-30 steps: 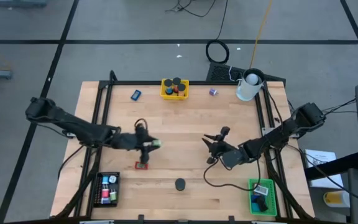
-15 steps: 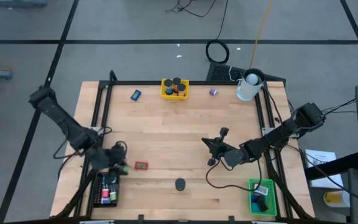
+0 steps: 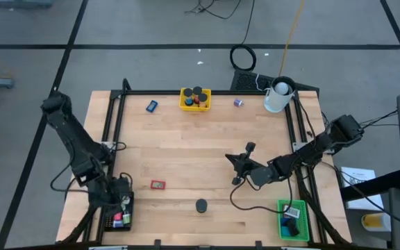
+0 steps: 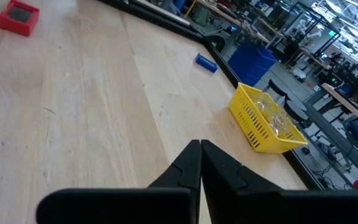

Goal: Pick & Place Office items
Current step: Put the green charger adapter into the black bin, then put the red charger adapter into the green bin

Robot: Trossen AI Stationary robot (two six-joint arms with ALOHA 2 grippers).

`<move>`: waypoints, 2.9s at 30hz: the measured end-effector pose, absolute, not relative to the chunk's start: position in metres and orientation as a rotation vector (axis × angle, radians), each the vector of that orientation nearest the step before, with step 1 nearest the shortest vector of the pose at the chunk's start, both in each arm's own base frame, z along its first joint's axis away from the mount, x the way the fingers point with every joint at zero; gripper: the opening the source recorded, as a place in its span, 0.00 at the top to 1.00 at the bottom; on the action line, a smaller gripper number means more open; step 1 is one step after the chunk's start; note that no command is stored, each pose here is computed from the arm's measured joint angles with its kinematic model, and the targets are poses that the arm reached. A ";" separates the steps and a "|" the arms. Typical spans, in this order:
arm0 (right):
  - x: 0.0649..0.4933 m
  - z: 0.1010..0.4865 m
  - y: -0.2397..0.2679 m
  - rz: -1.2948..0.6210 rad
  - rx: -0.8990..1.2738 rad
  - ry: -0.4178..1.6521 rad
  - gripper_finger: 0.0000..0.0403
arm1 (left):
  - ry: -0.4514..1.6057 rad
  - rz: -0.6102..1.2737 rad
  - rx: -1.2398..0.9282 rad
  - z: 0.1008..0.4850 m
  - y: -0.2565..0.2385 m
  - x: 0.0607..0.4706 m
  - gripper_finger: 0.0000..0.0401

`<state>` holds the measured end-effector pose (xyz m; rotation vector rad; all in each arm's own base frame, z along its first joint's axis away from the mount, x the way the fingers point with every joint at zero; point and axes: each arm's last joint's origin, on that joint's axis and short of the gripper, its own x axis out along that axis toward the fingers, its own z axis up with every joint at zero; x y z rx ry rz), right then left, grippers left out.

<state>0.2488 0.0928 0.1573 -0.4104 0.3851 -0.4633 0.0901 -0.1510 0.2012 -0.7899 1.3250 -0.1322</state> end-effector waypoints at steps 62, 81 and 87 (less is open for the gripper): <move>0.249 0.157 0.093 -0.466 -0.392 0.385 0.99 | 0.673 -0.111 -0.059 0.218 -0.104 0.158 0.87; 0.249 0.156 0.093 -0.467 -0.386 0.384 0.99 | 0.798 0.035 -0.100 0.198 -0.067 0.190 0.95; 0.249 0.156 0.093 -0.467 -0.385 0.384 0.99 | 0.884 0.024 -0.127 0.183 -0.074 0.195 0.83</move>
